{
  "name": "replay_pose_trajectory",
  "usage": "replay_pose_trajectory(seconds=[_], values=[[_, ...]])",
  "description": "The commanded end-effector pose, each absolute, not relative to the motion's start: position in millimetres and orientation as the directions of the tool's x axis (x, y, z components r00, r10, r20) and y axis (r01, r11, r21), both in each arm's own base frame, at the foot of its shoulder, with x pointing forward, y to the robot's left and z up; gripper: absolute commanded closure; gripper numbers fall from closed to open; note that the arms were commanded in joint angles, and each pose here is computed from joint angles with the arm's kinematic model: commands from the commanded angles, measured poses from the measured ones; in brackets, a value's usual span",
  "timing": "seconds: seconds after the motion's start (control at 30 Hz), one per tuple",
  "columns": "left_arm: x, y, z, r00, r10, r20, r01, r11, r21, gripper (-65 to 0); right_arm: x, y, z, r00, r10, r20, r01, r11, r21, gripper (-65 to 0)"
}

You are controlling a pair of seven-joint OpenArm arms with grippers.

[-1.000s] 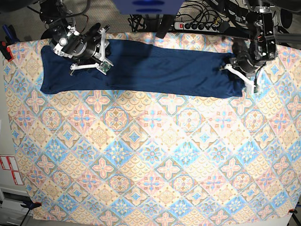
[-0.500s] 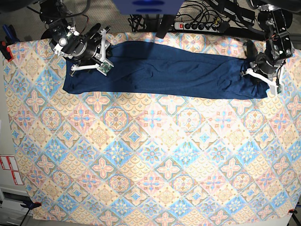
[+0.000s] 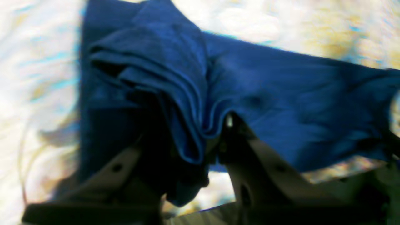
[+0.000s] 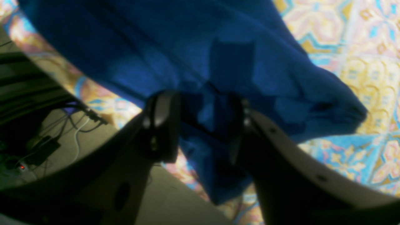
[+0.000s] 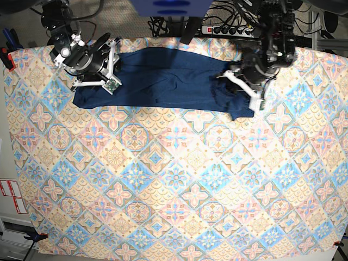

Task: Fold the T-shirt properly
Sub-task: 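Fold the grasped end inward toward the right gripper, then press the folded end flat with the left gripper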

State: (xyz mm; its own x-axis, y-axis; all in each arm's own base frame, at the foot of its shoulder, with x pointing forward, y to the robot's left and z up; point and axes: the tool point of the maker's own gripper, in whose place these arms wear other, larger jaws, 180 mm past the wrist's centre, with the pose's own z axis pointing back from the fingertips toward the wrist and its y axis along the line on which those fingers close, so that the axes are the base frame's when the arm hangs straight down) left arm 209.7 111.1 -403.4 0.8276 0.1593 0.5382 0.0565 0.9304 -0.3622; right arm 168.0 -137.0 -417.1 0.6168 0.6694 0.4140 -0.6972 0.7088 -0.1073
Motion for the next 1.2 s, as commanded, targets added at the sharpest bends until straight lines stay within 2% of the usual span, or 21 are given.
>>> replay_pose_trajectory(seconds=[0.0,0.2,0.37,0.43,0.63,0.83,0.93,1.17], values=[[213.3,102.6,-396.7,0.816,0.155,0.557,0.084,0.921,-0.379,0.0,174.2,-139.6,-409.7,0.603,0.669,0.433,-0.695,0.708,-0.127,-23.2],[222.7,75.6,-390.3,0.808,0.135,0.573,0.142,0.9,-0.412,0.0,175.4,-142.4,-409.0,0.606,0.668,0.433,-0.69,0.712,-0.132,-23.2],[216.6,67.5,-406.3,0.838,0.146,0.526,0.12,0.891,-0.438,0.0,175.4,-142.4,-409.0,0.606,0.668,0.433,-0.69,0.712,-0.132,-23.2],[215.0,60.0,-410.8,0.848,0.135,0.512,0.13,0.884,-0.448,-3.6,175.4,-142.4,-409.0,0.606,0.668,0.433,-0.69,0.712,-0.132,-23.2],[189.3,21.4,-418.4,0.893,0.002,0.449,0.238,0.846,-0.477,-23.9,176.7,-143.3,-408.4,0.604,0.67,0.433,-0.691,0.71,-0.136,-23.2],[182.0,10.7,-418.3,0.899,-0.039,0.437,0.272,0.831,-0.485,-36.0,176.7,-143.3,-408.4,0.604,0.67,0.433,-0.691,0.71,-0.136,-23.2],[191.4,19.1,-408.9,0.881,-0.021,0.472,0.27,0.842,-0.467,-39.0,177.4,-144.5,-408.0,0.604,0.669,0.433,-0.689,0.711,-0.139,-23.2],[210.4,53.4,-405.7,0.864,0.017,0.502,0.223,0.883,-0.413,-39.4,180.2,-150.0,-406.4,0.61,0.663,0.433,-0.677,0.721,-0.149,-23.2]])
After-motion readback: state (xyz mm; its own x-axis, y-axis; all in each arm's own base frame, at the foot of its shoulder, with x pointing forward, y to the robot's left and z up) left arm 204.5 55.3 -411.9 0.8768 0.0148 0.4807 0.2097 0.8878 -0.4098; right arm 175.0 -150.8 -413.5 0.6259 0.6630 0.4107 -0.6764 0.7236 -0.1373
